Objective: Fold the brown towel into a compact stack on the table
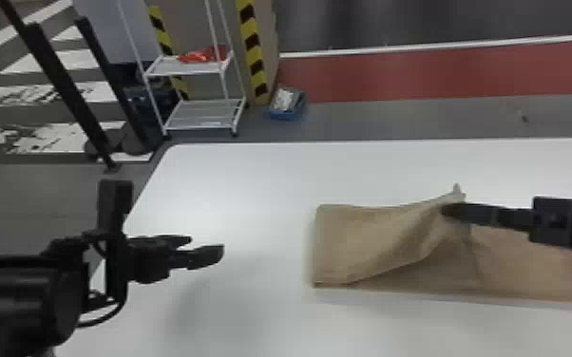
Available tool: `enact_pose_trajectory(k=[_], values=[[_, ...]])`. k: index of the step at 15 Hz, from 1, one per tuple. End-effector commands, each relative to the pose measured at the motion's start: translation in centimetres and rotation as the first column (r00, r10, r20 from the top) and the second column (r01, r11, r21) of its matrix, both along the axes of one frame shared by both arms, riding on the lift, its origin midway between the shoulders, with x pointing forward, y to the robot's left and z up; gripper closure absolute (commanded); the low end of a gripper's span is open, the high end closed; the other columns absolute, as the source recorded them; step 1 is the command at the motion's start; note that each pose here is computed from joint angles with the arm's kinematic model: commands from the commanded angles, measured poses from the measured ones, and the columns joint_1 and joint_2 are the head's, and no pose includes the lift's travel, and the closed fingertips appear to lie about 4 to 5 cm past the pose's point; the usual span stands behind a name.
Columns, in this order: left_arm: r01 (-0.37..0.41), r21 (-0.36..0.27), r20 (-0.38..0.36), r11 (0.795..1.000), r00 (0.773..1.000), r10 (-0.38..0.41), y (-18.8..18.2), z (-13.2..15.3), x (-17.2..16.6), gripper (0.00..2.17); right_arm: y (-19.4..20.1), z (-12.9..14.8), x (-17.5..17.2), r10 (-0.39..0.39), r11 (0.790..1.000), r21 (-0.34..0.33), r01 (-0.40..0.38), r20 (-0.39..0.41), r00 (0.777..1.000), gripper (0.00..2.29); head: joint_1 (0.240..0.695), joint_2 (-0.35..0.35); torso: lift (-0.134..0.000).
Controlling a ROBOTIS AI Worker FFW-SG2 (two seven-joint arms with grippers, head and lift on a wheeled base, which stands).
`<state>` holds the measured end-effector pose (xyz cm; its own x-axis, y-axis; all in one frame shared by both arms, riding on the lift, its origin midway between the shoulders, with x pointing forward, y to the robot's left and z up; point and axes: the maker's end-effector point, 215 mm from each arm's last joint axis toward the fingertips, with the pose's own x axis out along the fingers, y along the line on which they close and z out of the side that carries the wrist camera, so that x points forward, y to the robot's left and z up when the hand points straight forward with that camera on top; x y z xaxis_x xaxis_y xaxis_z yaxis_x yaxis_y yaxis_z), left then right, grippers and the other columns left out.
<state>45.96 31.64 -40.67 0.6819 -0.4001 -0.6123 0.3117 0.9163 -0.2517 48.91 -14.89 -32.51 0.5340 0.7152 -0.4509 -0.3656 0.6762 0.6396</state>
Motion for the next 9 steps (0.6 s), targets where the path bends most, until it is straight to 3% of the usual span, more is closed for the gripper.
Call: enact_pose_trajectory(k=[1,3,7,9], values=[[-0.016,-0.015,0.016,1.000,1.000,0.016,0.4,0.5,0.2,0.11,-1.6,-1.0,-0.3,-0.017,1.000,-0.023,0.016,-0.021,1.000,1.20,0.695,0.195,-0.124],[-0.020,-0.032,0.024,0.999,1.000,0.021,-0.1,0.7,0.5,0.11,-2.6,-3.6,-0.2,-0.007,0.998,-0.067,0.004,-0.042,0.999,1.20,0.695,0.187,-0.124],[-0.042,-0.078,0.051,0.996,0.998,0.046,-1.1,1.6,1.7,0.11,-4.7,-1.3,1.2,0.007,0.994,-0.106,-0.006,0.004,1.000,1.20,0.695,0.150,-0.124],[-0.054,-0.107,0.072,0.993,0.995,0.062,-1.4,2.5,1.9,0.11,-4.4,-3.2,0.9,0.051,0.981,-0.189,-0.052,-0.011,0.999,1.20,0.695,0.132,-0.124]])
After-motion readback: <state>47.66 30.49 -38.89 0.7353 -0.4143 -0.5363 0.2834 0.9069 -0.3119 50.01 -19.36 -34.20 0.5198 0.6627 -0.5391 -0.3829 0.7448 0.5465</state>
